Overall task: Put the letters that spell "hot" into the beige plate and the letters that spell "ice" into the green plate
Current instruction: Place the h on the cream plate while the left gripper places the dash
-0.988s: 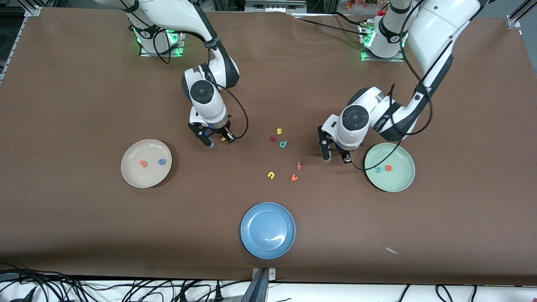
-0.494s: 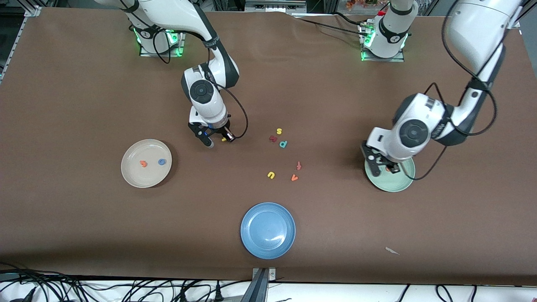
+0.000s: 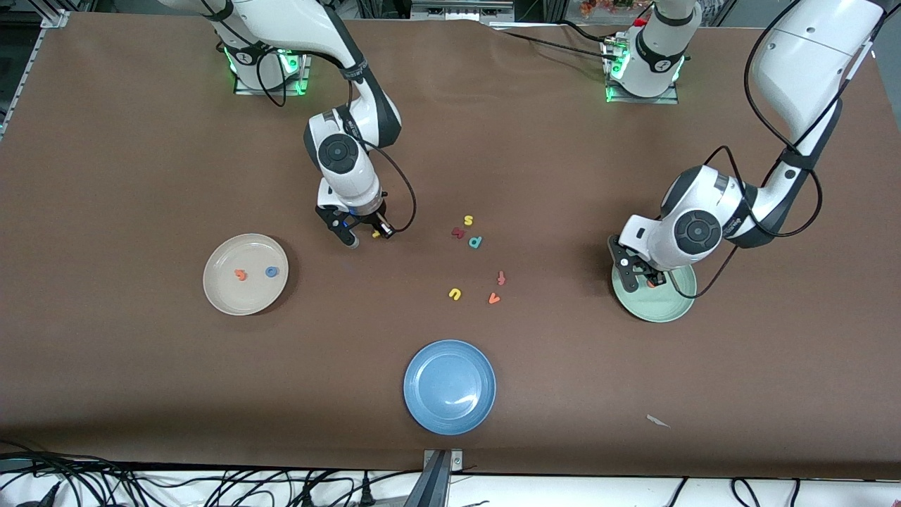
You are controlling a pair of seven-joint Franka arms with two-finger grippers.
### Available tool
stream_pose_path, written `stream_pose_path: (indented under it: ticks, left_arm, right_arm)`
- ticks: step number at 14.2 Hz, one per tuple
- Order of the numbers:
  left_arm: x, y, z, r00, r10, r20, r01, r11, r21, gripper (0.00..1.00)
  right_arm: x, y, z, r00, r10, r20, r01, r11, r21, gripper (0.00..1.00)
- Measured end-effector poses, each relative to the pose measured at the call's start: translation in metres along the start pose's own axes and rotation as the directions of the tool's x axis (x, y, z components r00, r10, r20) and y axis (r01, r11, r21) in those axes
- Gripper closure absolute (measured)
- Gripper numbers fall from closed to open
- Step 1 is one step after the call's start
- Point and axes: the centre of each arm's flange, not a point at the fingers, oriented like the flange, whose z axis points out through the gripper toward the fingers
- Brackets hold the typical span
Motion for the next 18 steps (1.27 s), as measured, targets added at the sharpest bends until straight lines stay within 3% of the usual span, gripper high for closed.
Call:
stream_pose_path:
  ticks: [5, 9, 14, 18]
  left_arm:
    - [0.001, -0.004, -0.021, 1.0, -0.005, -0.006, 0.005, 1.0, 0.019, 0.41]
    - [0.0, -0.015, -0.11, 0.991, -0.124, -0.046, 0.121, 0.991, -0.051, 0.03]
    - [-0.003, -0.02, -0.209, 0.95, -0.31, -0.041, 0.305, 0.947, -0.097, 0.0]
    - [0.006, -0.012, -0.258, 0.847, -0.53, -0.032, 0.525, 0.846, -0.097, 0.0]
  right_arm:
    - [0.015, -0.007, -0.025, 0.986, -0.163, 0.021, 0.164, 0.986, -0.02, 0.71]
    - [0.07, 0.009, -0.058, 0.915, -0.397, 0.068, 0.401, 0.914, -0.066, 0.71]
    - [0.161, 0.051, -0.075, 0.797, -0.593, 0.112, 0.603, 0.791, -0.102, 0.71]
    - [0.214, 0.089, -0.079, 0.71, -0.692, 0.129, 0.704, 0.701, -0.113, 0.71]
